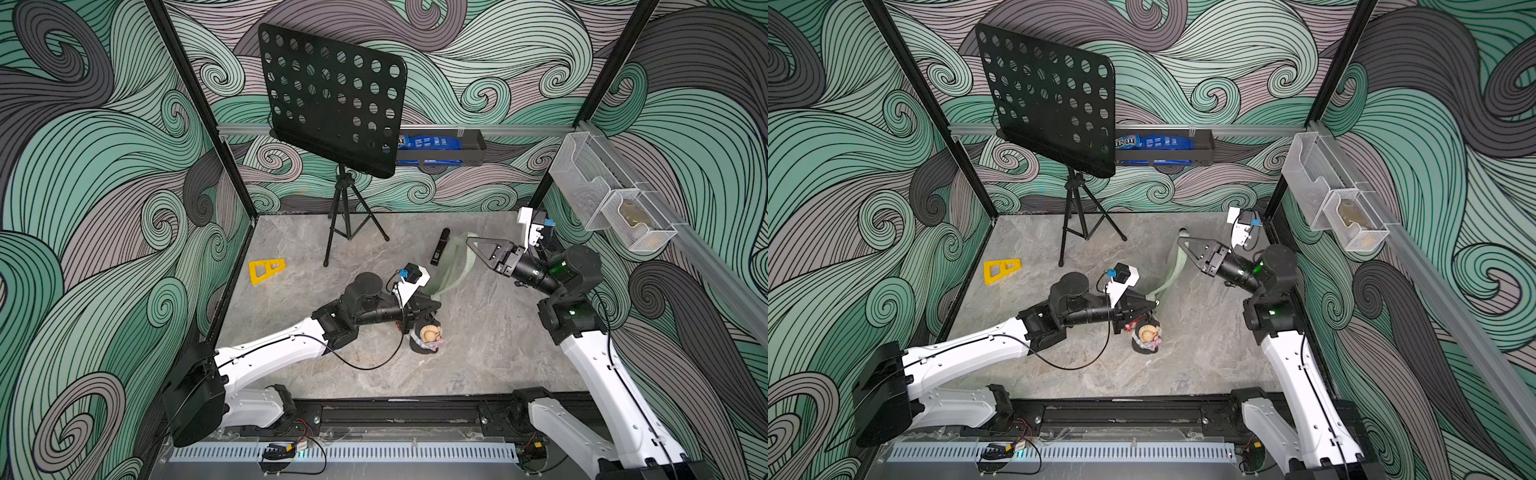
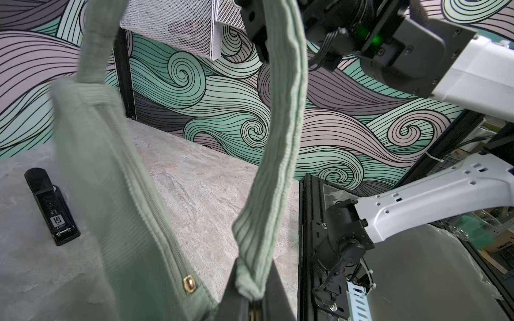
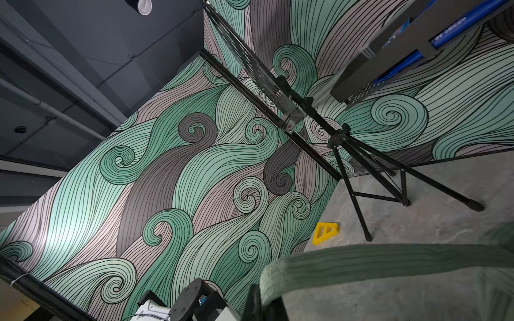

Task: Remove the decoration from the bag
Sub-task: Pick up the bag from the center of the board.

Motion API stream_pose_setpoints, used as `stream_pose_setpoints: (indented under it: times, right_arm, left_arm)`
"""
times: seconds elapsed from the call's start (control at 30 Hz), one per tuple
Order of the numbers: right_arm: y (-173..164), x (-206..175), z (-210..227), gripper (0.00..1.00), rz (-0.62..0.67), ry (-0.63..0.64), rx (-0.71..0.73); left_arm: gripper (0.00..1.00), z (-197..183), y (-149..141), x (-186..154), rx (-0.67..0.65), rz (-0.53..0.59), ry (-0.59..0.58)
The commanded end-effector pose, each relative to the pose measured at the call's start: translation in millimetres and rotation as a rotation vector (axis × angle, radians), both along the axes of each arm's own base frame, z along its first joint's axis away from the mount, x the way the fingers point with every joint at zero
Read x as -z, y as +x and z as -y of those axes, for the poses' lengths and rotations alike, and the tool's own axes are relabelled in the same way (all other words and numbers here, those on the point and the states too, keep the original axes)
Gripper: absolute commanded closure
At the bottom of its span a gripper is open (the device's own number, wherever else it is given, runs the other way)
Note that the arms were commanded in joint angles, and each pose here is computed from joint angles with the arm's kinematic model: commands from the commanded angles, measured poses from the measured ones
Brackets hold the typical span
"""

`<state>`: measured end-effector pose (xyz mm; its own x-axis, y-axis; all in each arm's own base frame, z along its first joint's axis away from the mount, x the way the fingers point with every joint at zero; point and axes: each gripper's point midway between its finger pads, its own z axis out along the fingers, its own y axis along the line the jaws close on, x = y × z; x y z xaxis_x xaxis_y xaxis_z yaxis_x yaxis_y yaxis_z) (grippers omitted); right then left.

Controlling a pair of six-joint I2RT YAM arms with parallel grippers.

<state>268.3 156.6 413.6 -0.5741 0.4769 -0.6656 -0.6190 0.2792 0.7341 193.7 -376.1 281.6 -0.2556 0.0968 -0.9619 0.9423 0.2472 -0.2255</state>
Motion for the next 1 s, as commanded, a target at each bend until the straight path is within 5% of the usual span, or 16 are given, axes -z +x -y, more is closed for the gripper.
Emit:
stream_pose_setpoints:
  times: [0.0,0.13,0.23,0.47,0.73,0.97]
  right_arm:
    - [-16,5,5,1.00,0.059,-0.020,-0.047]
    - [-23,33,12,0.96,0.085,-0.034,-0.060]
    - [-35,43,10,0.70,0.170,-0.054,-0.089]
    - [-86,42,-1,0.39,0.438,-0.053,-0.198]
    - [-122,44,-44,0.31,0.559,-0.057,-0.428]
    - [-123,35,-55,0.26,0.573,-0.048,-0.456]
  left_arm:
    - [0.97,-4,-9,-47,0.027,0.033,-0.082]
    - [0.97,-8,-16,-59,0.060,0.022,-0.074]
    - [0.97,-11,-21,-67,0.104,0.002,-0.056]
    - [0.98,-16,-21,-88,0.210,-0.094,-0.009]
    - [0.98,-17,-37,-97,0.335,-0.143,0.008]
    - [1.00,-13,-30,-93,0.319,-0.154,0.026]
